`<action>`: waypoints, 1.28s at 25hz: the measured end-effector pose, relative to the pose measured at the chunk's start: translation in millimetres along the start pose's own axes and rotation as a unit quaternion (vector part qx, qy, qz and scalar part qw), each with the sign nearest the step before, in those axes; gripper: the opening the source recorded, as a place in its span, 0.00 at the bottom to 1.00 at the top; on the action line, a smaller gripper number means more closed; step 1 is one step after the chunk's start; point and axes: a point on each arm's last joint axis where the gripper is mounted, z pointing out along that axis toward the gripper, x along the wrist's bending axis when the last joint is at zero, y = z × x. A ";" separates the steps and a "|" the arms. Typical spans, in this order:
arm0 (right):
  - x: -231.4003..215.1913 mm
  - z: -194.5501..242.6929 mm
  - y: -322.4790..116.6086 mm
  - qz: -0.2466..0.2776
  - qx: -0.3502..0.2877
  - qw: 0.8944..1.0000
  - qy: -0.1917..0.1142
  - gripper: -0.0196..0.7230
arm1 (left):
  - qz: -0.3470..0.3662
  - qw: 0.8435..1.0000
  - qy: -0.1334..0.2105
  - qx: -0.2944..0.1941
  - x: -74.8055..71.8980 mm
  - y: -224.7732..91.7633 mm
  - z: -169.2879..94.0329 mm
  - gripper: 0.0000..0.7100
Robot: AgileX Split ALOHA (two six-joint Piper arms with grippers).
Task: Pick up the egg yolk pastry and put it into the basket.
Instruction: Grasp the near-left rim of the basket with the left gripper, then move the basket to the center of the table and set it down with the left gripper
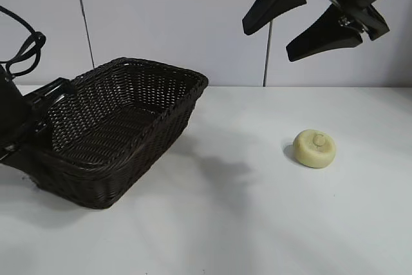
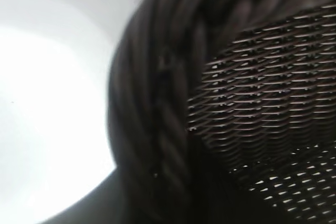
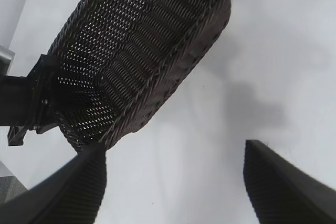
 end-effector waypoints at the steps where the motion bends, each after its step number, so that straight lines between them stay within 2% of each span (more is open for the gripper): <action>1: 0.0 0.0 0.0 0.000 0.000 1.000 0.000 0.74 | 0.002 1.000 -0.001 0.000 -0.5 0.1 -0.2 0.14; 7: 0.0 0.0 -0.1 0.000 0.000 1.000 0.000 0.74 | 0.000 1.000 -0.001 0.002 -0.4 -0.7 -1.9 0.14; 14: 0.2 0.0 -0.4 0.000 0.002 1.000 0.001 0.74 | 0.034 0.999 -0.008 0.008 -1.0 5.2 -24.9 0.14; 20: 0.2 0.0 -0.4 0.000 0.002 1.000 0.001 0.74 | 0.067 0.996 -0.049 0.035 -7.2 26.0 -42.5 0.14; 23: 0.3 0.0 -0.6 0.000 0.003 1.000 0.002 0.74 | 0.112 0.991 -0.063 0.041 -10.2 32.5 -49.5 0.14; 32: 0.6 0.0 -1.2 0.000 0.007 1.000 0.003 0.74 | 0.256 0.962 -0.073 0.060 -28.7 35.1 -68.6 0.14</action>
